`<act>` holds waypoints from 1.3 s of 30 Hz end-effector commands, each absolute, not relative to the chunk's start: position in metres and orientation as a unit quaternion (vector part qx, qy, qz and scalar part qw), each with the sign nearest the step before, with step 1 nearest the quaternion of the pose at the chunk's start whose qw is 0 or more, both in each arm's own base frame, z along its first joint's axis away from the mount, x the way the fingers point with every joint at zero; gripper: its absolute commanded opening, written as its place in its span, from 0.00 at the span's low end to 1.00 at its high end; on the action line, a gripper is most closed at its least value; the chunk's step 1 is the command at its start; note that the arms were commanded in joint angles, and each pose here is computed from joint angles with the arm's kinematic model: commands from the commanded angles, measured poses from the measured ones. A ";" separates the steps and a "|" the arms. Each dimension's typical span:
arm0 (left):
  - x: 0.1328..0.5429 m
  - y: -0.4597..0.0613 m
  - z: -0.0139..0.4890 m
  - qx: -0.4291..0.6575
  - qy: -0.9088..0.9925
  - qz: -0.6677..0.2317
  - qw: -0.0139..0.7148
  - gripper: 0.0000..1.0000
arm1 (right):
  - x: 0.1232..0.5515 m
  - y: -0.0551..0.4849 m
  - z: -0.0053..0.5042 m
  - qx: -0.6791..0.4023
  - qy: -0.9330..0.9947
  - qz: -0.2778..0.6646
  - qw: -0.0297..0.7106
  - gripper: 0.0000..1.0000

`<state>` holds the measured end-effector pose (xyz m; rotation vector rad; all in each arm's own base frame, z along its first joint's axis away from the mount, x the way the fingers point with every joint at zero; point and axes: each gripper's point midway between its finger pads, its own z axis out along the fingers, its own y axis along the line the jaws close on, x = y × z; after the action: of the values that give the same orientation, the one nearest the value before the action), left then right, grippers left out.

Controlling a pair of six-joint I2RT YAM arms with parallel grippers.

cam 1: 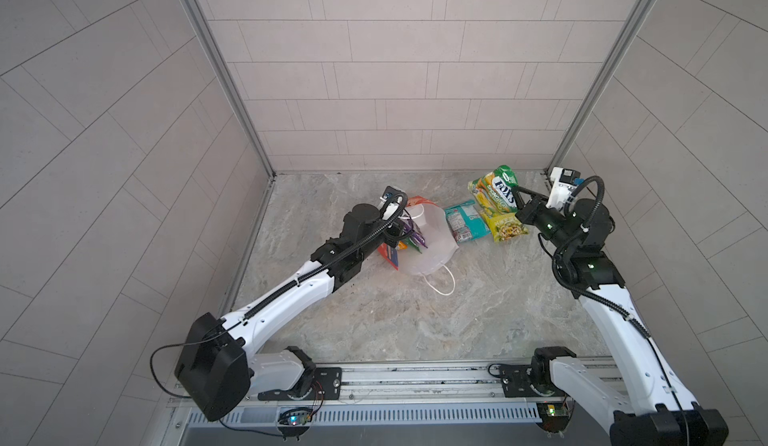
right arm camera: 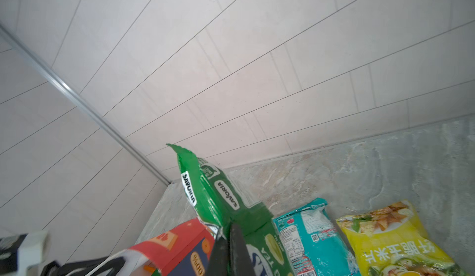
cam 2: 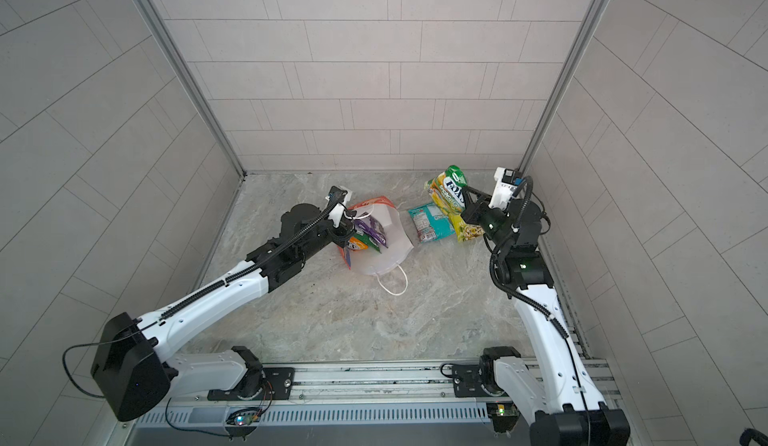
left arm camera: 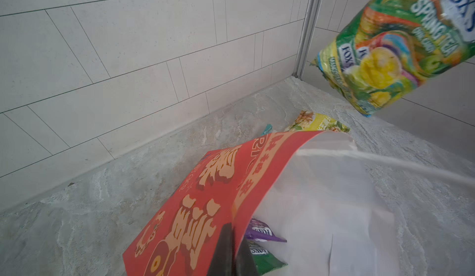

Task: Take the snacks out of the paper bag
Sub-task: Place the snack at the top-right of the table.

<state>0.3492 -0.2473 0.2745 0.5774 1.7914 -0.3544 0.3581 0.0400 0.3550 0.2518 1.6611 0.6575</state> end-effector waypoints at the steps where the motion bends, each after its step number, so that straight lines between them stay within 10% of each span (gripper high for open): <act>1: 0.348 -0.245 0.289 0.233 0.752 -0.167 0.593 0.00 | 0.376 0.008 0.373 0.159 0.682 0.281 0.657 0.00; 39: 0.342 -0.256 0.290 0.257 0.746 -0.193 0.584 0.00 | 0.480 -0.157 0.212 0.118 0.913 0.037 0.389 0.00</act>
<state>0.3414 -0.2571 0.2721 0.6228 1.7903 -0.4310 0.4835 -0.1549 0.2064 0.3706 2.2966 0.1406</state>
